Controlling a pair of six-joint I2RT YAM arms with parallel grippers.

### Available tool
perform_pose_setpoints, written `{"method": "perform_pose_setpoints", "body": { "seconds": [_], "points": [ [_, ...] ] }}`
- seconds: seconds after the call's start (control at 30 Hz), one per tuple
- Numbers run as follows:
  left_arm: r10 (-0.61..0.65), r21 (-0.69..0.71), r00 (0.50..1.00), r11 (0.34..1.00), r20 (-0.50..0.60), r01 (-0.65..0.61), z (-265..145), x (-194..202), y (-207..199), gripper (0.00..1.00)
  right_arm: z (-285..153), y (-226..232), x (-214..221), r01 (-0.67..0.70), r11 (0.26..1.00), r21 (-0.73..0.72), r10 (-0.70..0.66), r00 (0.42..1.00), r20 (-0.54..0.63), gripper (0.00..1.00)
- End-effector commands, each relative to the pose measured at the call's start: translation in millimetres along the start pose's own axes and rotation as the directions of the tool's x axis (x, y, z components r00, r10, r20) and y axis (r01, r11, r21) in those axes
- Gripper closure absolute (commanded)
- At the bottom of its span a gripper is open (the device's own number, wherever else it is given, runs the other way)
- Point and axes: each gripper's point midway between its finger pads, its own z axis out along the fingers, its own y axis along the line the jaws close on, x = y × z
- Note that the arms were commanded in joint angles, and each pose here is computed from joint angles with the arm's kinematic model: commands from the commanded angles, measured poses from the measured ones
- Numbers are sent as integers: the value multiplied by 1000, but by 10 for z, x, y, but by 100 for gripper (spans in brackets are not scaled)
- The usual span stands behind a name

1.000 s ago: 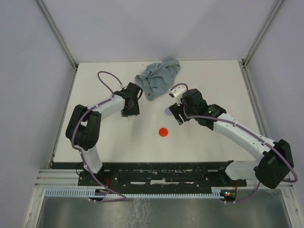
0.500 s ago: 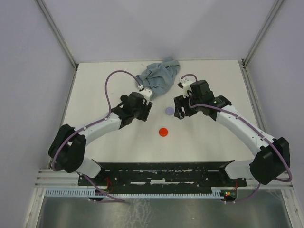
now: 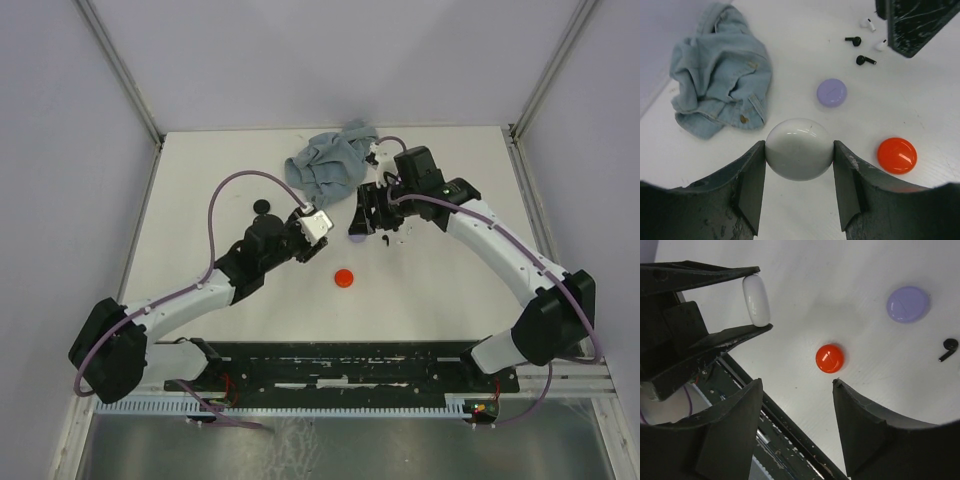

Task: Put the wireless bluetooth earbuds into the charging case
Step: Pick up the charging case at the center of the board.

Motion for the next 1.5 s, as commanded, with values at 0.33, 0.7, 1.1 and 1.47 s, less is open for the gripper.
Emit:
{"method": "perform_pose_setpoints", "body": {
  "seconds": [0.33,0.7,1.1,1.47],
  "points": [
    [357,56,896,922,263,-384,-135,-687,-210,58,-11,703,-352,-10,974,-225,13,1000,9,38],
    [365,71,877,911,313,-405,-235,-889,-299,58,62,799,-311,-21,958,-286,8,999,-48,53],
    [350,84,880,915,320,-394,-246,-910,-320,55,61,774,-202,-6,957,-289,-20,996,-86,72],
    [250,65,924,958,289,-279,-347,-811,-281,27,-117,787,-407,74,952,-298,-74,997,11,90]
  ]
}}
